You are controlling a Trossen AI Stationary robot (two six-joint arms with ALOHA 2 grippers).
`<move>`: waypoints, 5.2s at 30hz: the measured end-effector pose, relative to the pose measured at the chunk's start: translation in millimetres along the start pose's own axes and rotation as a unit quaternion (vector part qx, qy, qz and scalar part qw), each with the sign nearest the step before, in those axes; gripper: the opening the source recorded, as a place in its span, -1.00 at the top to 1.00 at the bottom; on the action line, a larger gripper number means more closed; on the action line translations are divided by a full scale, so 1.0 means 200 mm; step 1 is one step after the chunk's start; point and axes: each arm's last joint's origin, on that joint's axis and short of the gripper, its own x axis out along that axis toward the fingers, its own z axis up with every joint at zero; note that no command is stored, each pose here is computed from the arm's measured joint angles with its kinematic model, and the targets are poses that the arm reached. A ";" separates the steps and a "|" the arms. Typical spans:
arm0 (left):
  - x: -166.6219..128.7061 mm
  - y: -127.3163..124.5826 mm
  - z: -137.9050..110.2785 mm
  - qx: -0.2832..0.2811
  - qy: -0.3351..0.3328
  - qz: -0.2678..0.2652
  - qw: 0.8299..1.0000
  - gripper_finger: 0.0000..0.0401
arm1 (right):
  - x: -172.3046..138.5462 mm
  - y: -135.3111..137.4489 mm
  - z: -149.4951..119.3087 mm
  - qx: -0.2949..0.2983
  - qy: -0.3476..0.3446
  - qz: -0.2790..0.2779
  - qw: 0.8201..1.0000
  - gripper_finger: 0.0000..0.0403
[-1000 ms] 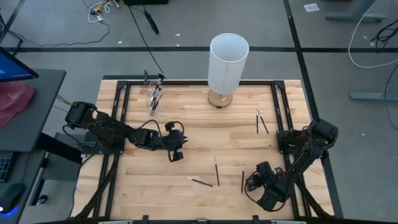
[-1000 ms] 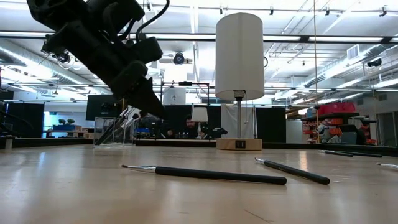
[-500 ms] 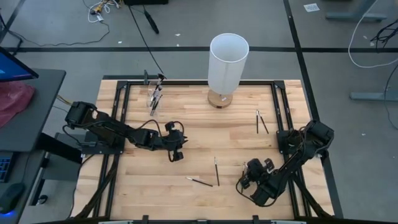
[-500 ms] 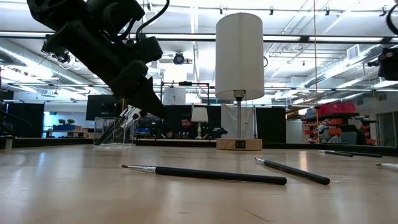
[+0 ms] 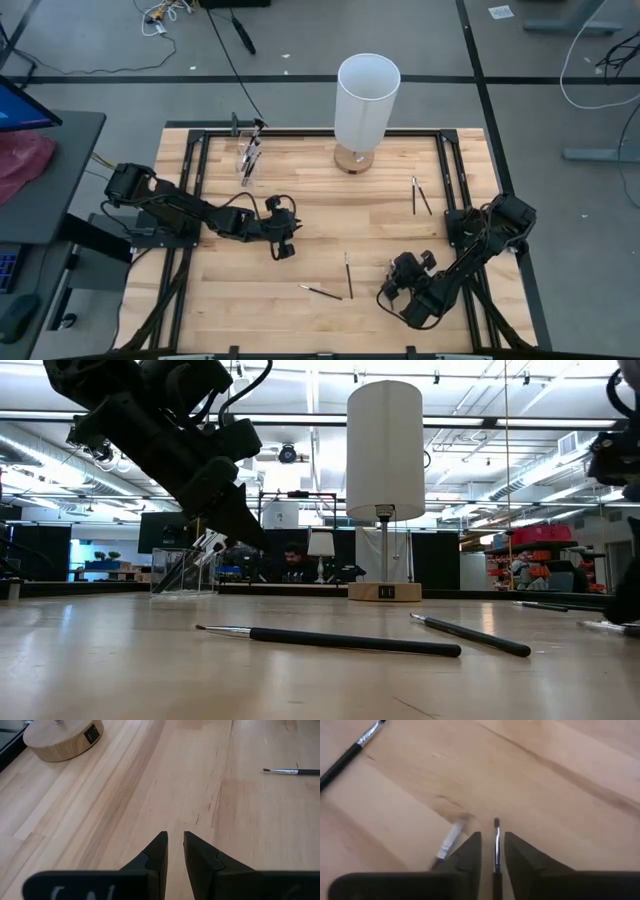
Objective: Put items in baskets/containers
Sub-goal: Put the black eyeshadow brush into the transparent organizer
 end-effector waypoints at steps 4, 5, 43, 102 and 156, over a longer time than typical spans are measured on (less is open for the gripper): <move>0.00 0.00 0.00 -0.001 0.000 0.000 1.000 0.68 | -0.01 -0.01 -0.01 -0.015 -0.007 -0.003 1.000 0.33; 0.00 0.00 0.00 -0.001 0.000 0.000 1.000 0.68 | -0.01 -0.01 -0.01 -0.025 -0.010 -0.002 1.000 0.28; 0.00 -0.01 0.01 -0.017 -0.004 -0.030 0.999 0.68 | 0.19 -0.16 -0.34 -0.126 -0.210 0.152 0.958 0.97; 0.29 -0.40 0.32 -0.106 -0.429 -0.301 0.845 -0.06 | -0.20 0.29 0.57 -0.073 -0.478 0.317 0.815 0.99; 0.26 -0.30 0.28 0.002 -0.097 -0.192 0.977 0.92 | 0.00 0.14 0.63 -0.167 -0.220 0.298 0.914 0.14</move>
